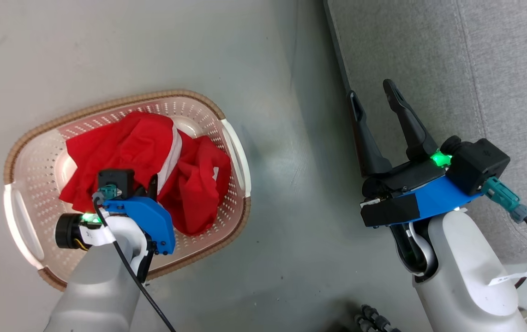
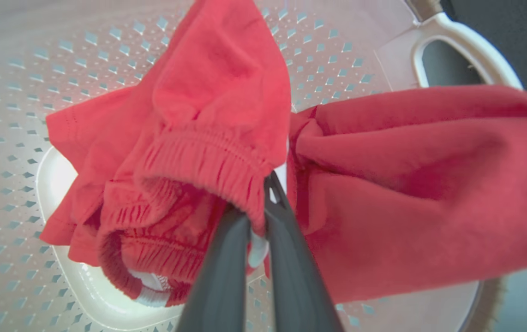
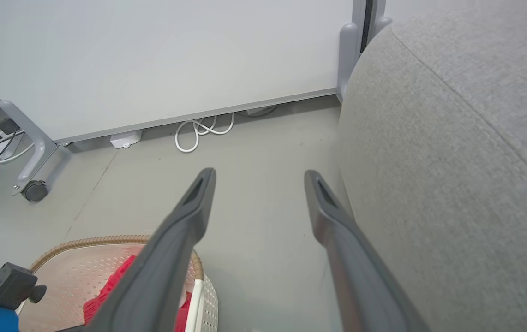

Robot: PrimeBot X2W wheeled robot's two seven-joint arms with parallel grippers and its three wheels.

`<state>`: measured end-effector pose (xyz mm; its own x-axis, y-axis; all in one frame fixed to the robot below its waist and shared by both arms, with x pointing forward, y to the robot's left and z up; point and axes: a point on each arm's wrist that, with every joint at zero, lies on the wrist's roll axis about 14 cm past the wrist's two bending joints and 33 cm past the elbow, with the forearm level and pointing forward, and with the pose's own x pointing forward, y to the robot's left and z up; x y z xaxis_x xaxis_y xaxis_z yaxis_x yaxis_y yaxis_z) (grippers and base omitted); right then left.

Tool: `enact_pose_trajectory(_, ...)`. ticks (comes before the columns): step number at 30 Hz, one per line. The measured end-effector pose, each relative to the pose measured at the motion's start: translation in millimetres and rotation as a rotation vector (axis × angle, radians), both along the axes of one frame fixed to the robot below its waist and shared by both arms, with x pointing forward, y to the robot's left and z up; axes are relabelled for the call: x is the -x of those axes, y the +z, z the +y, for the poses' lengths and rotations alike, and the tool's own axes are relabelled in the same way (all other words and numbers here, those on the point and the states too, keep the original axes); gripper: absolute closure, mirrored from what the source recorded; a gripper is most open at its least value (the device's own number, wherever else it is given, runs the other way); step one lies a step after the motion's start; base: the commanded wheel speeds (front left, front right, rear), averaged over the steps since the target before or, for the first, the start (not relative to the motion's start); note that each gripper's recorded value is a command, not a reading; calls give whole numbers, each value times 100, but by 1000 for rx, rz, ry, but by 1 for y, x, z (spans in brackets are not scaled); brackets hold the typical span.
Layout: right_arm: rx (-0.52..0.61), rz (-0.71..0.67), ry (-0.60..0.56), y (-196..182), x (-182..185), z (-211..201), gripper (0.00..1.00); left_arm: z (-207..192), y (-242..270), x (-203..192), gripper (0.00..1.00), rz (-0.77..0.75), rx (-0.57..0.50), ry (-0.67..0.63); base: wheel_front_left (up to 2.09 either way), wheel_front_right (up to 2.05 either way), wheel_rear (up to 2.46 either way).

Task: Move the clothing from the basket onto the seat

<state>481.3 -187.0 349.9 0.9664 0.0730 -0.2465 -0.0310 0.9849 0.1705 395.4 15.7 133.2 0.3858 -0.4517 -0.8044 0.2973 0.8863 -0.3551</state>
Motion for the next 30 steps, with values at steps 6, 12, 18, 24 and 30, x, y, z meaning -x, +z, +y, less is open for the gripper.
enact_pose_trajectory(6, -5, -41, 0, 21, 0, 1, 0, 7, 22, -2, 100, -49, -9, 3, 0, 0, 0)
enact_pose_trajectory(12, 7, -50, -4, 37, 17, 2, 0, 9, 59, -6, 100, -126, -4, 16, 0, 0, 0)
enact_pose_trajectory(18, 4, -75, 5, 57, 36, 9, 0, 14, 105, -9, 100, -235, 8, 26, 0, 0, 0)
enact_pose_trajectory(24, -8, -111, 16, 79, 54, 17, 0, 2, 159, -5, 100, -367, 78, 13, 0, 0, 0)
enact_pose_trajectory(30, -16, -153, 23, 99, 68, 22, 0, -13, 215, -6, 100, -516, 139, -31, 0, 0, 0)
